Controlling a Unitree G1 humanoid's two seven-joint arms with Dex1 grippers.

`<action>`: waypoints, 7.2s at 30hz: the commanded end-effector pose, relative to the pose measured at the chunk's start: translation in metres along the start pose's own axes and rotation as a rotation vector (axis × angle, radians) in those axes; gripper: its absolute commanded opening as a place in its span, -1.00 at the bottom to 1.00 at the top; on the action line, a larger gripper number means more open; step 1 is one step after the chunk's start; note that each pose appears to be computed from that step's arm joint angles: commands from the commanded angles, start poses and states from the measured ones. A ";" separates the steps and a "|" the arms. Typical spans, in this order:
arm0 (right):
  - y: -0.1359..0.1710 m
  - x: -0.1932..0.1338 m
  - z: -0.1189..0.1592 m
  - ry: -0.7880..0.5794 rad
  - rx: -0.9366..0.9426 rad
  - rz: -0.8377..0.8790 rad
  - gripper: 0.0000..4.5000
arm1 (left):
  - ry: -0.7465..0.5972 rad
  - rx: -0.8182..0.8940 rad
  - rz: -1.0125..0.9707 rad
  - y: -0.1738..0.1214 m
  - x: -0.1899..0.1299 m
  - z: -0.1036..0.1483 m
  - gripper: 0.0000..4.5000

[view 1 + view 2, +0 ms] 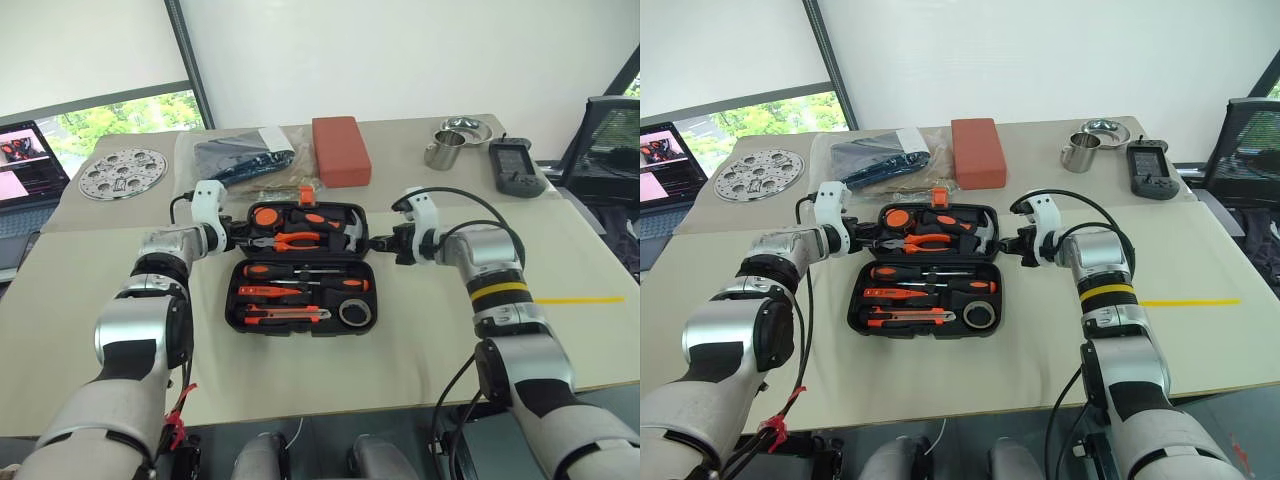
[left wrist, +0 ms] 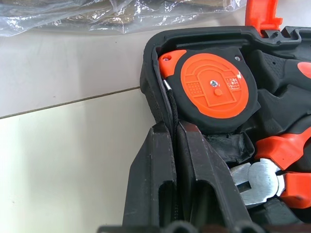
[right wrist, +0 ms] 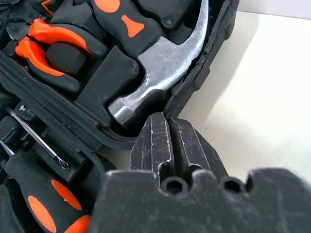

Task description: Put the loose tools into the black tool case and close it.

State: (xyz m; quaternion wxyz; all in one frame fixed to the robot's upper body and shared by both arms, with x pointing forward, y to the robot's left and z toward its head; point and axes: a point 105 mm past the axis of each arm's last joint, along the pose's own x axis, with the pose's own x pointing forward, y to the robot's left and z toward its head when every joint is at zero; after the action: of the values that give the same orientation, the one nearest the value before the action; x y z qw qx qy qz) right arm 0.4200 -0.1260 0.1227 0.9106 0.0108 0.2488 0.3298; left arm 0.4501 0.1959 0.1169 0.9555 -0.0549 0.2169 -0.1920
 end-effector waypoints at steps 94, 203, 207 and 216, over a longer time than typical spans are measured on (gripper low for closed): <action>0.138 0.006 -0.063 -0.157 -0.157 -0.063 0.93 | -0.026 0.844 -0.747 -0.085 -0.033 -0.034 1.00; 0.173 -0.007 -0.016 -0.174 -0.338 0.079 -0.96 | 0.017 0.882 -0.766 -0.087 -0.027 -0.047 1.00; 0.176 -0.008 -0.014 -0.172 -0.330 0.089 -0.96 | 0.016 0.881 -0.766 -0.087 -0.028 -0.047 1.00; 0.168 -0.004 -0.015 -0.174 -0.324 0.058 -0.96 | 0.019 0.882 -0.756 -0.084 -0.028 -0.046 1.00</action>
State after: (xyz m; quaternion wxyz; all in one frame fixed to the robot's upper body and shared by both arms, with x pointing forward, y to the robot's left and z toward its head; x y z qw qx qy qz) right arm 0.3105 -0.0024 0.1291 0.9053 -0.1031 0.1442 0.3861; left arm 0.3870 0.1236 0.1361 0.7682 0.2726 0.0260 -0.5787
